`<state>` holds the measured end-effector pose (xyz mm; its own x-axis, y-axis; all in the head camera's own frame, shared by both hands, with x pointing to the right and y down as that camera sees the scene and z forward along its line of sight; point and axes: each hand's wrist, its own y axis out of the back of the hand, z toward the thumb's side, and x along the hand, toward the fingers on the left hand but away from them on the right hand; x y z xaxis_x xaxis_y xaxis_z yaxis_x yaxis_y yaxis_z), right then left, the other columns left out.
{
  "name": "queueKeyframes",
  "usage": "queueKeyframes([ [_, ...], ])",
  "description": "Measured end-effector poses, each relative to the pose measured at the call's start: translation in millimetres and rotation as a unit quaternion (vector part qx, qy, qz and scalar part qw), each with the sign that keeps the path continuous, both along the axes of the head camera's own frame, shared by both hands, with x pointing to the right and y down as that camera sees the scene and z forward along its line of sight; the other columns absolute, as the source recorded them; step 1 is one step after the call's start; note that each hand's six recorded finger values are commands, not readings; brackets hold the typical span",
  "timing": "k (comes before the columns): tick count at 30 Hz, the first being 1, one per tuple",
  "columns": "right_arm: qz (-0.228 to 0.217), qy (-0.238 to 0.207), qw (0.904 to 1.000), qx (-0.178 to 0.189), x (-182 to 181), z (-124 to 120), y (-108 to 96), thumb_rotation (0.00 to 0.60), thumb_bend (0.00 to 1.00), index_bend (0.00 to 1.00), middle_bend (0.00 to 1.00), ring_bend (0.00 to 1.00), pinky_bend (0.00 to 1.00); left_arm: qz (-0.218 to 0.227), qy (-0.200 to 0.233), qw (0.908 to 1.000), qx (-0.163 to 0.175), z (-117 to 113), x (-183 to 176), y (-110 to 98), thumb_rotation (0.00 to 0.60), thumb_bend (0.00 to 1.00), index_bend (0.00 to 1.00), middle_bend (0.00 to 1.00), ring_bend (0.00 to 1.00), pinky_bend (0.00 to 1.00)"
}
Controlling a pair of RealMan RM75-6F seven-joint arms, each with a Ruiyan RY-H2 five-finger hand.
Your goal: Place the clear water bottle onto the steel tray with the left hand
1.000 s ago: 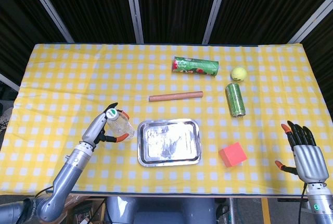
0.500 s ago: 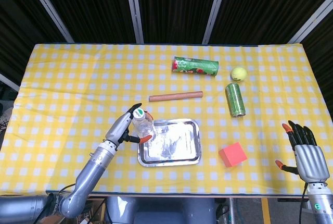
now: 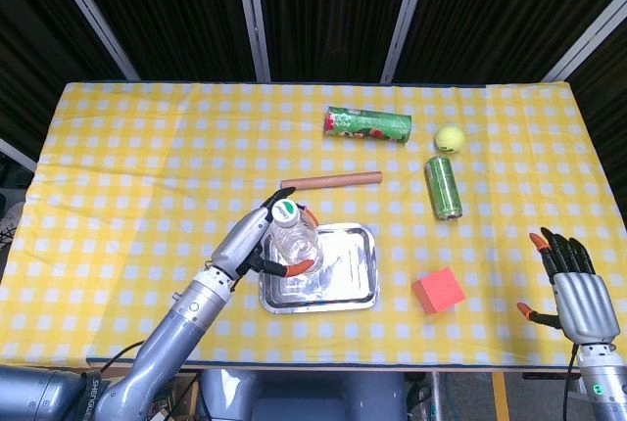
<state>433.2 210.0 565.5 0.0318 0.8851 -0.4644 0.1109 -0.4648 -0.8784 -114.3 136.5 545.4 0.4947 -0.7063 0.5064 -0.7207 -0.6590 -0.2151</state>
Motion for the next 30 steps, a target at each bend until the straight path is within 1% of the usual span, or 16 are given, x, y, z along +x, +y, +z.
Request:
queueKeyframes([
  [3, 0.000, -0.002, 1.0000, 0.001, -0.1, -0.9, -0.2, 0.600, 0.18, 0.00, 0.02, 0.00, 0.00, 0.003, -0.011, 0.9999, -0.011, 6.7, -0.4, 4.5, 0.600, 0.37, 0.54, 0.45, 0.02, 0.02],
  [6, 0.001, -0.006, 1.0000, 0.001, 0.1, -1.5, 0.0, 0.600, 0.18, 0.00, 0.02, 0.00, 0.00, 0.005, -0.034, 0.9993, -0.015, 23.5, -7.8, 8.2, 0.600, 0.37, 0.54, 0.45, 0.02, 0.02],
  [9, 0.001, -0.010, 0.9999, 0.002, 0.0, -2.9, -0.1, 0.600, 0.18, 0.00, 0.02, 0.00, 0.00, 0.004, -0.064, 0.9977, -0.022, 49.2, -21.1, 12.4, 0.600, 0.37, 0.54, 0.45, 0.02, 0.02],
  [13, 0.005, -0.016, 0.9999, 0.004, 1.1, -4.7, -0.8, 0.600, 0.18, 0.00, 0.02, 0.00, 0.00, -0.003, -0.107, 0.9935, -0.037, 93.1, -46.7, 18.3, 0.600, 0.37, 0.54, 0.45, 0.02, 0.02],
  [16, 0.004, -0.017, 0.9998, 0.004, 1.4, -4.9, -1.0, 0.600, 0.18, 0.00, 0.02, 0.00, 0.00, -0.008, -0.110, 0.9930, -0.043, 111.2, -55.9, 22.1, 0.600, 0.37, 0.54, 0.45, 0.02, 0.02],
  [18, 0.003, -0.017, 0.9998, 0.004, 1.3, -4.8, -1.2, 0.600, 0.18, 0.00, 0.02, 0.00, 0.00, -0.007, -0.102, 0.9940, -0.039, 112.3, -53.8, 23.2, 0.600, 0.37, 0.54, 0.45, 0.02, 0.02],
  [21, 0.001, -0.016, 0.9999, 0.003, 0.1, -4.0, -1.2, 0.600, 0.18, 0.00, 0.02, 0.00, 0.00, -0.002, -0.088, 0.9958, -0.026, 104.6, -44.8, 22.2, 0.600, 0.37, 0.54, 0.45, 0.02, 0.02],
  [24, 0.001, -0.015, 0.9999, 0.001, 0.0, -2.6, -0.8, 0.600, 0.18, 0.00, 0.02, 0.00, 0.00, 0.002, -0.069, 0.9975, -0.018, 90.5, -32.5, 21.2, 0.600, 0.37, 0.54, 0.45, 0.02, 0.02],
  [30, -0.001, -0.015, 0.9999, 0.000, -0.7, -2.3, 0.0, 0.600, 0.18, 0.00, 0.02, 0.00, 0.00, 0.014, -0.031, 0.9994, 0.002, 49.1, -5.6, 18.1, 0.600, 0.41, 0.55, 0.46, 0.02, 0.02],
])
